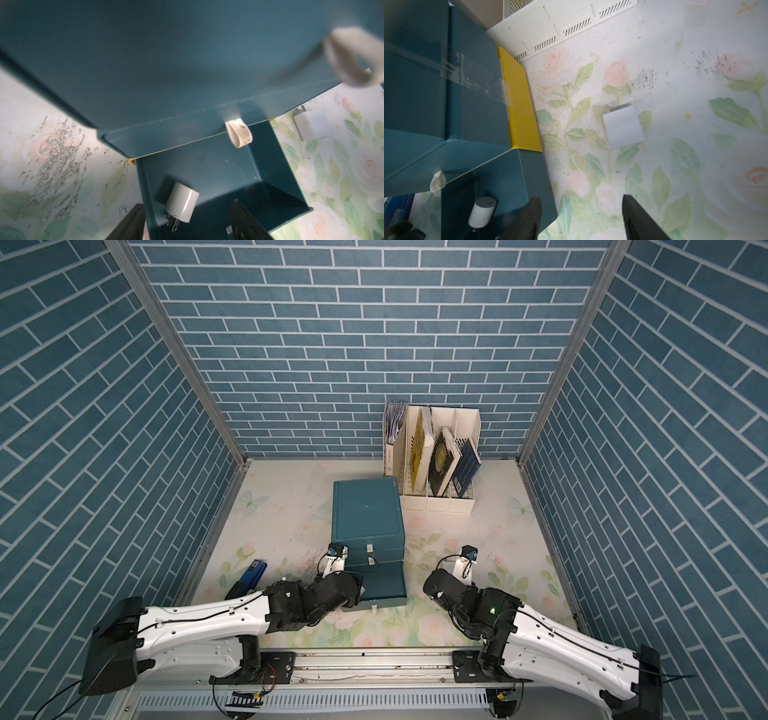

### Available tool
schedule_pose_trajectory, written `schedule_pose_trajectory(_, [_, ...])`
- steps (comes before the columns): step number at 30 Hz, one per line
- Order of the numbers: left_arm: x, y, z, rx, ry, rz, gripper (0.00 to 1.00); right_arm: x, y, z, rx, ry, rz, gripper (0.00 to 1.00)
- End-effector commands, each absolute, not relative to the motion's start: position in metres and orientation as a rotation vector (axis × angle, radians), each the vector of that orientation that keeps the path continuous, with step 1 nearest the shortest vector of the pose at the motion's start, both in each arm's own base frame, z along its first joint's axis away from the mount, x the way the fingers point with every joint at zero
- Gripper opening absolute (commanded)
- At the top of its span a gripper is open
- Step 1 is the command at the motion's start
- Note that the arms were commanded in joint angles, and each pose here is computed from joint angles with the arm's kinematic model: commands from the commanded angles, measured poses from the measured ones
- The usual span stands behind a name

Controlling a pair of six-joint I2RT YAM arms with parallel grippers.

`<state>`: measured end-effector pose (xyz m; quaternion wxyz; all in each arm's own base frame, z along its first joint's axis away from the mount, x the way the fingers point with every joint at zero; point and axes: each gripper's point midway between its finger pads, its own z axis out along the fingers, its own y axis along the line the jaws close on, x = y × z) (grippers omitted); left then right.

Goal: Place the plugs into the drawer by color
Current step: Place the plug in the drawer.

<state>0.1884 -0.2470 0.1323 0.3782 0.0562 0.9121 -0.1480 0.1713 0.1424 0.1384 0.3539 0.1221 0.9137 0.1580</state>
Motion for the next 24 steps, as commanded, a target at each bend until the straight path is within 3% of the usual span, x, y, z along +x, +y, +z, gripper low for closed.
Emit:
schedule_pose_trajectory(1, [0.195,-0.243,0.177,0.137,2.25,-0.378,0.7,0.174,0.156,0.138,0.229,2.365,0.434,0.64])
schedule_pose_trajectory(7, [0.217,-0.22,0.269,0.053,2.075,-0.385,0.87,0.177,0.168,0.131,0.174,2.404,0.386,0.63])
schedule_pose_trajectory(11, [0.245,-0.212,0.285,0.032,2.079,-0.41,0.89,0.184,0.185,0.141,0.133,2.389,0.418,0.62])
schedule_pose_trajectory(15, [0.273,-0.207,0.262,0.016,2.173,-0.424,0.84,0.189,0.191,0.148,0.108,2.387,0.389,0.5])
schedule_pose_trajectory(24, [0.295,-0.198,0.217,-0.02,2.287,-0.445,0.68,0.201,0.191,0.158,0.103,2.383,0.348,0.42])
